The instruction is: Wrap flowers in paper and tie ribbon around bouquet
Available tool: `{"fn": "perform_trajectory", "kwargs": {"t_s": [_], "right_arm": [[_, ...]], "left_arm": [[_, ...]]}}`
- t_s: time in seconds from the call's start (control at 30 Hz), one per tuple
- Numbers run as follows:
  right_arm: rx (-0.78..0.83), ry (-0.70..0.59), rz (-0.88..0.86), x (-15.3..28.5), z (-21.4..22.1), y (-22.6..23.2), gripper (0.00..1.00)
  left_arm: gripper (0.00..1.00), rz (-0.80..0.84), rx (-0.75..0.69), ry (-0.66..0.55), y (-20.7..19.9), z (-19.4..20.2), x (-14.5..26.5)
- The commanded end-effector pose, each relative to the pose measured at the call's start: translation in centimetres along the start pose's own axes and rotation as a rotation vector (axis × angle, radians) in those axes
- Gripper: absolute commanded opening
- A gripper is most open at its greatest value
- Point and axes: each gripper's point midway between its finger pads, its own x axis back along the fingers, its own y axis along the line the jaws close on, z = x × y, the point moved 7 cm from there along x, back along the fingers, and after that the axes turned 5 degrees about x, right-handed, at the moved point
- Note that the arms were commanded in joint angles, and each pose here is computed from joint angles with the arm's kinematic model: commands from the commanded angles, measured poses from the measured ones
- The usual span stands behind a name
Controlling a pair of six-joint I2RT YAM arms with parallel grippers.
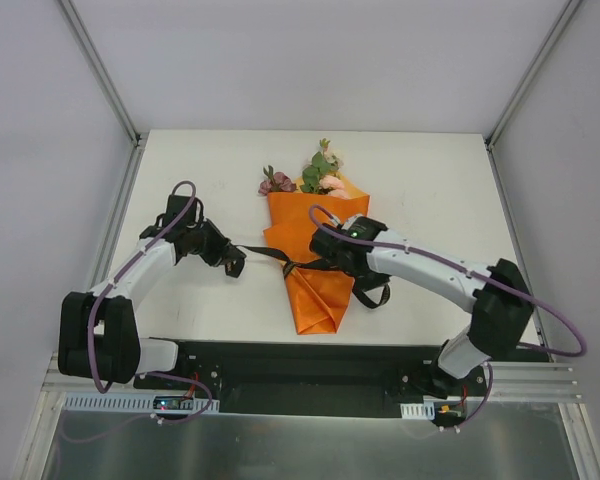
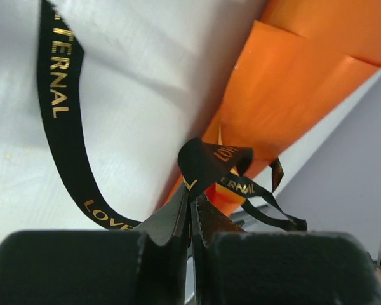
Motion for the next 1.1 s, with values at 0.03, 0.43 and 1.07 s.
{"fn": "perform_trajectory", "kwargs": {"t_s": [0.03,0.43,1.07], "right_arm": [[-0.076,-0.050,-0.222,0.8,0.8,-1.2,0.00],[-0.252,0.058,-0.164,-4.7,-3.0,-1.8,0.00],[-0.331,0.031,-0.286,-6.7,-2.0,-0.3,0.00]], "left_arm": [[0.00,0.158,-0.041,0.110,-2.2,1.9,3.0],[0.00,0.275,-0.147,0.084,-3.8,3.9,6.3],[0.00,0.220,-0.190,0.155,-5.0,3.6,4.0]]}}
